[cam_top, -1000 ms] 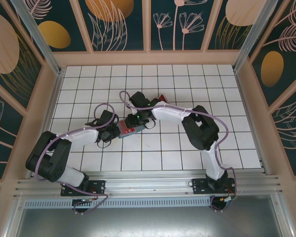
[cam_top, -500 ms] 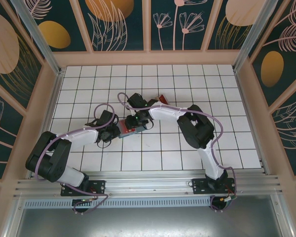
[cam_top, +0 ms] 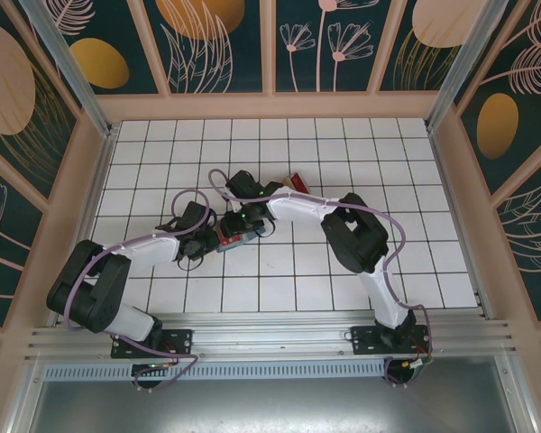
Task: Put the credit cards into the card holder
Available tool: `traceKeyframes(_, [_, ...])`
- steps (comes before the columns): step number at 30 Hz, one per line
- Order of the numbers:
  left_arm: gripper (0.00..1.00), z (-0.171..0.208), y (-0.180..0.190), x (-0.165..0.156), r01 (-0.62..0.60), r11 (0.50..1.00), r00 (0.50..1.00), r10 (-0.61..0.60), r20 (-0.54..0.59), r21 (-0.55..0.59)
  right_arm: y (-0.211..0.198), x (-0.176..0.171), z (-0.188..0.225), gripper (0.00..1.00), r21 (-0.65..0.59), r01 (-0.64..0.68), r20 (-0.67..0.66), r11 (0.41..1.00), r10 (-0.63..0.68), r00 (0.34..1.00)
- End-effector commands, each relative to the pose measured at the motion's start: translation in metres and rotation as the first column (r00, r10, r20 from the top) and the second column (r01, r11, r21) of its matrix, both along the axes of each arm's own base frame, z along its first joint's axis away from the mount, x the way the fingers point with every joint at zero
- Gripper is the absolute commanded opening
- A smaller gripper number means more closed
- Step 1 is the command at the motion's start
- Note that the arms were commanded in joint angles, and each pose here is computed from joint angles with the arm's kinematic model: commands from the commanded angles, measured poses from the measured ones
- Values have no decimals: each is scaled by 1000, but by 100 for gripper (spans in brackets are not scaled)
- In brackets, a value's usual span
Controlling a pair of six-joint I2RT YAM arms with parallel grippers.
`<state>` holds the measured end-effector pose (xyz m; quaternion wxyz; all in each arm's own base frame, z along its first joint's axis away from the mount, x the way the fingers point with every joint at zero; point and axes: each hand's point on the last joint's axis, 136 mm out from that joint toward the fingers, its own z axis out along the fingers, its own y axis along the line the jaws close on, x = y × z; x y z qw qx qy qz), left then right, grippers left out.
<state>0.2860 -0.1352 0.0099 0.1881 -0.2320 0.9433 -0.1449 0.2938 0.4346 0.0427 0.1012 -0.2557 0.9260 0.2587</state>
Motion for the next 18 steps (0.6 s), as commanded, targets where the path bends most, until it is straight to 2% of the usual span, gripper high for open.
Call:
traceKeyframes(1, [19, -7, -14, 2, 34, 997, 999, -34, 8, -62, 17, -14, 8, 44, 47, -48, -23, 998, 49, 999])
traceKeyframes(5, [21, 4, -13, 4, 29, 998, 999, -27, 29, -61, 4, -6, 19, 44, 45, -21, 1, 999, 21, 1000])
traceKeyframes(12, [33, 48, -13, 13, 27, 997, 994, -20, 105, -66, -25, 7, 55, 44, 87, 40, 58, 995, -45, 997])
traceKeyframes(18, [37, 88, -9, 27, 18, 999, 982, -10, 186, -41, -46, -2, 67, 44, 116, 65, 42, 991, -70, 997])
